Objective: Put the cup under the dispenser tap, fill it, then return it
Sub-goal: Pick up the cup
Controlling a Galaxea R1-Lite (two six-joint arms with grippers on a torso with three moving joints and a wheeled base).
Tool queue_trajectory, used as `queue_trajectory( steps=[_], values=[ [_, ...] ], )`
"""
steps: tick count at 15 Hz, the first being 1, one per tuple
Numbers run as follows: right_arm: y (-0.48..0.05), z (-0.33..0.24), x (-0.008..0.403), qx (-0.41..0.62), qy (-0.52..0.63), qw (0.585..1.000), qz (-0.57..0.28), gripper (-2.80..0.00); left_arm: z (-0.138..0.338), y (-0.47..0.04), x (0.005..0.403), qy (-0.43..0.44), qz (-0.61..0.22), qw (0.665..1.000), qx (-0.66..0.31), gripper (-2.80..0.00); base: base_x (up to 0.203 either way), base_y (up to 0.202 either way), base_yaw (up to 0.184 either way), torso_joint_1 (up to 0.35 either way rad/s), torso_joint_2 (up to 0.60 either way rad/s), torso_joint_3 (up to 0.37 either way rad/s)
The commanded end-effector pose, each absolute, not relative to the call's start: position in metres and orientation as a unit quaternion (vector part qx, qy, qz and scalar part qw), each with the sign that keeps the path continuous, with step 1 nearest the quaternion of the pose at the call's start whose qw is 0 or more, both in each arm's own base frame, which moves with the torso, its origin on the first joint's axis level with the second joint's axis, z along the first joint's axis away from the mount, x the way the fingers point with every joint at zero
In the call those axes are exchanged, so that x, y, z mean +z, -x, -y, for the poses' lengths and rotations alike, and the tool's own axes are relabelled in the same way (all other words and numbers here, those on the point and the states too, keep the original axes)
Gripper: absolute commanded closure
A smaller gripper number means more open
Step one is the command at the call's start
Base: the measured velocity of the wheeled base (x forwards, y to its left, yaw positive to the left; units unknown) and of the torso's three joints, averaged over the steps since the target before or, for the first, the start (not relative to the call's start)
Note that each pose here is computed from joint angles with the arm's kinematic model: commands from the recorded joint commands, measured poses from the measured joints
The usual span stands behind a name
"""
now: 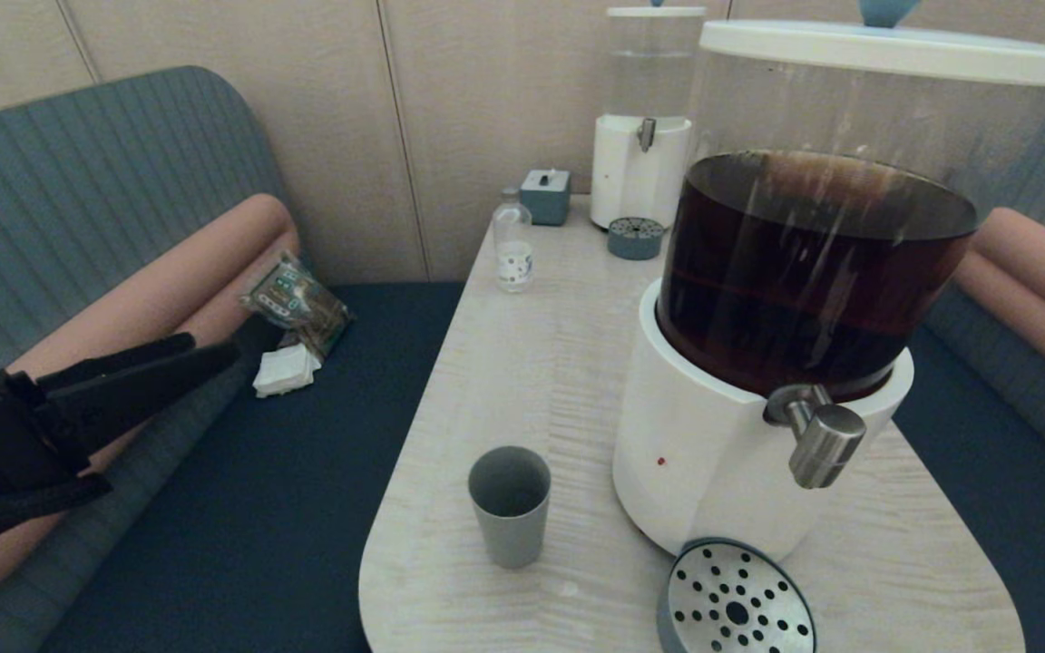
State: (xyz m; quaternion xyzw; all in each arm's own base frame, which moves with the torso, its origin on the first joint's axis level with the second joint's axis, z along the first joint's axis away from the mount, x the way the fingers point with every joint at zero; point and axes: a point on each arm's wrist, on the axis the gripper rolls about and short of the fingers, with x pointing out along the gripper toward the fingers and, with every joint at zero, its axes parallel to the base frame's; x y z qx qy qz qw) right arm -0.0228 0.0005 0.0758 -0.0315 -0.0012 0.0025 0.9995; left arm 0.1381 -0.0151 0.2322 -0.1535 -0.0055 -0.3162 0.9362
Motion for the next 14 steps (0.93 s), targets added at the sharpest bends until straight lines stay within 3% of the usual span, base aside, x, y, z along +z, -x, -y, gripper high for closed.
queue_trajectory(
  steps=[1,5,8,14],
  values=[
    [0.022,0.0,0.073,0.002,0.031,1.0,-0.002,0.0,0.018,-0.143,0.225,0.14,-0.011,0.914,-0.381,-2.8,0.0,0.0,0.0,0.0,0.0,0.0],
    [0.022,0.0,0.073,0.002,0.031,1.0,-0.002,0.0,0.022,-0.181,0.199,0.015,0.012,0.867,-0.498,-2.8,0.0,0.0,0.0,0.0,0.0,0.0],
    [0.022,0.0,0.073,0.002,0.031,1.0,-0.002,0.0,0.023,-0.208,0.166,-0.049,0.046,0.843,-0.534,-2.8,0.0,0.0,0.0,0.0,0.0,0.0],
    [0.022,0.0,0.073,0.002,0.031,1.0,-0.002,0.0,0.017,-0.239,0.124,-0.046,0.025,0.836,-0.547,-2.8,0.0,0.0,0.0,0.0,0.0,0.0]
  ],
)
